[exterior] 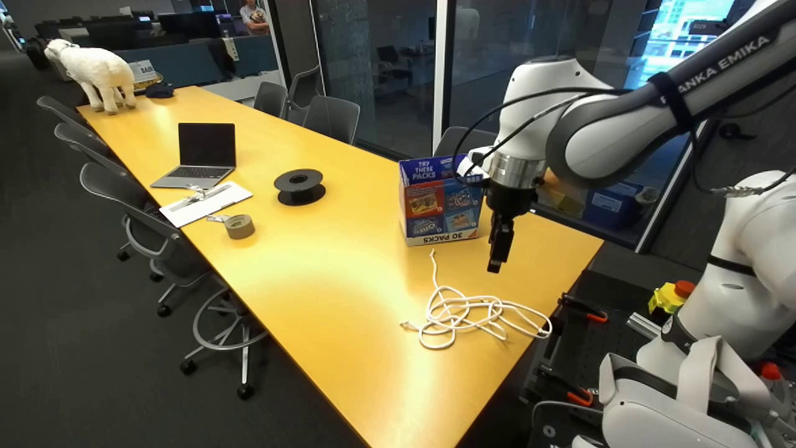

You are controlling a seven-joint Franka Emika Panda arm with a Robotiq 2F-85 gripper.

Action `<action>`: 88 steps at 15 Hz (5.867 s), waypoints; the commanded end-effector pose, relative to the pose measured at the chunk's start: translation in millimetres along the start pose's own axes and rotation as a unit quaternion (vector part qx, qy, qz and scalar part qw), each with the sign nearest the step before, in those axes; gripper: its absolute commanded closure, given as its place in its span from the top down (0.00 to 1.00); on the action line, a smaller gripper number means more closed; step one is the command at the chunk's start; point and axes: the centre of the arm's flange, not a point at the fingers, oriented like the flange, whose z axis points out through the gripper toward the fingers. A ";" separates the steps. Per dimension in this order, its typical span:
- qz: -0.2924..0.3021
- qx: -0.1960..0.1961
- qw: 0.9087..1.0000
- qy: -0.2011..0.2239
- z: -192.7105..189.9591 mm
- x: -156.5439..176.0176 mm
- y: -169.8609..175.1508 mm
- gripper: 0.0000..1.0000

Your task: Put the rope in the box

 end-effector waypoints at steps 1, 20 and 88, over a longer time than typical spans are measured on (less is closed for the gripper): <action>-0.023 -0.007 1.000 0.007 65.9 20.3 -19.4 1.00; -0.052 -0.021 0.998 -0.017 234.4 37.2 26.5 1.00; -0.122 0.001 0.992 -0.037 228.1 44.8 52.9 0.74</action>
